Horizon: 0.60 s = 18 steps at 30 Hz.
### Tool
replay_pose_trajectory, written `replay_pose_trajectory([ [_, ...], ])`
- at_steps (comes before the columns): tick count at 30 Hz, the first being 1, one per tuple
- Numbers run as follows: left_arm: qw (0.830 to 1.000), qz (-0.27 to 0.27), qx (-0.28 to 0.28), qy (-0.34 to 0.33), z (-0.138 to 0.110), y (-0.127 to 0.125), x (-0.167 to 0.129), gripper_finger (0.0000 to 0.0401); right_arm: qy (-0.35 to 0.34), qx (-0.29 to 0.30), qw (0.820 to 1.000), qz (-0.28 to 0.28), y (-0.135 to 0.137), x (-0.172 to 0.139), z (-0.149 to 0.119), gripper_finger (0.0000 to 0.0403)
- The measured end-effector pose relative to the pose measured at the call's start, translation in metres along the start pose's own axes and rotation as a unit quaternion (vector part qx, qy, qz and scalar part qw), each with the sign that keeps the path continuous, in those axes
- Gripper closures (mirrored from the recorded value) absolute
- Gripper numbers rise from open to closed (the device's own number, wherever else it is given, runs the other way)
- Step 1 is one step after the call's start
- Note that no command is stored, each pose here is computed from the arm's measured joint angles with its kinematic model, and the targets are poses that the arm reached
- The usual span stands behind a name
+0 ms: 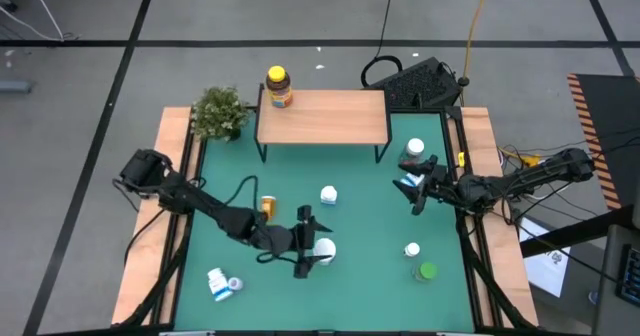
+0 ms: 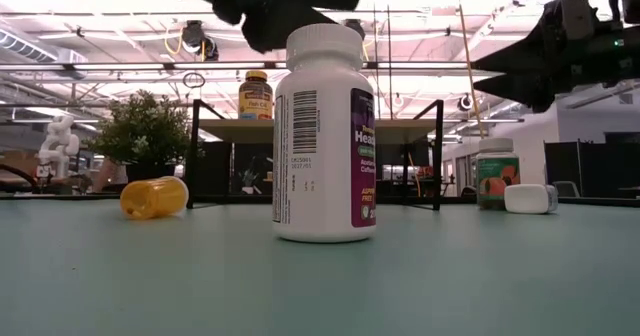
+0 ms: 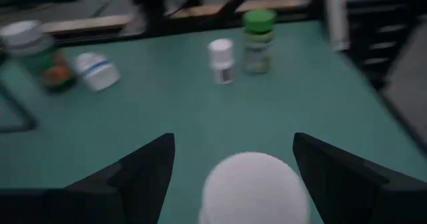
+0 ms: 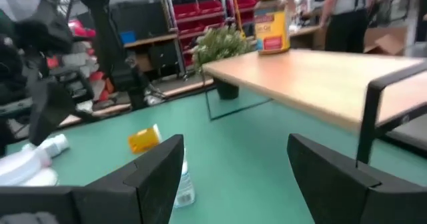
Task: Pick and place medicine bottles onto shelf by color
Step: Put the white and purple pill bottle on the shelf
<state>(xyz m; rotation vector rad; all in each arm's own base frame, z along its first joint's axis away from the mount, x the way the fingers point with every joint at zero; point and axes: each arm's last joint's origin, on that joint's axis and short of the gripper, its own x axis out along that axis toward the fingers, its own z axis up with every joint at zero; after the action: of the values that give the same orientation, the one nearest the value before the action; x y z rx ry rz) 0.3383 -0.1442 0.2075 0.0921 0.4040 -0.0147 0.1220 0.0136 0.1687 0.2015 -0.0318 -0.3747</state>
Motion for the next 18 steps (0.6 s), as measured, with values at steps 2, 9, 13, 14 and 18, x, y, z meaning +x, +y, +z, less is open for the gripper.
replay_pose_trajectory([
  [2, 1.0, 0.019, -0.007, 0.02, 0.007, -0.006, 0.0, 0.0093, 0.003, 0.01, 1.0, 0.0, 0.0, 0.0, -0.001, 0.014],
  [9, 0.998, 0.011, -0.048, 0.044, 0.029, -0.026, 0.002, 0.0093, 0.022, 0.035, 0.999, 0.007, 0.001, 0.002, -0.005, 0.014],
  [13, 0.996, 0.029, -0.051, 0.074, 0.014, -0.033, 0.01, 0.0093, 0.022, 0.039, 0.999, 0.007, 0.002, 0.002, -0.005, 0.014],
  [14, 0.995, 0.044, -0.05, 0.081, 0.01, -0.034, 0.01, 0.0093, 0.018, 0.04, 0.999, 0.007, 0.002, 0.002, -0.004, 0.014],
  [18, 0.989, 0.09, -0.061, 0.099, 0.006, -0.03, 0.008, 0.0093, -0.001, 0.041, 0.999, 0.011, 0.003, 0.002, 0.0, 0.014],
])
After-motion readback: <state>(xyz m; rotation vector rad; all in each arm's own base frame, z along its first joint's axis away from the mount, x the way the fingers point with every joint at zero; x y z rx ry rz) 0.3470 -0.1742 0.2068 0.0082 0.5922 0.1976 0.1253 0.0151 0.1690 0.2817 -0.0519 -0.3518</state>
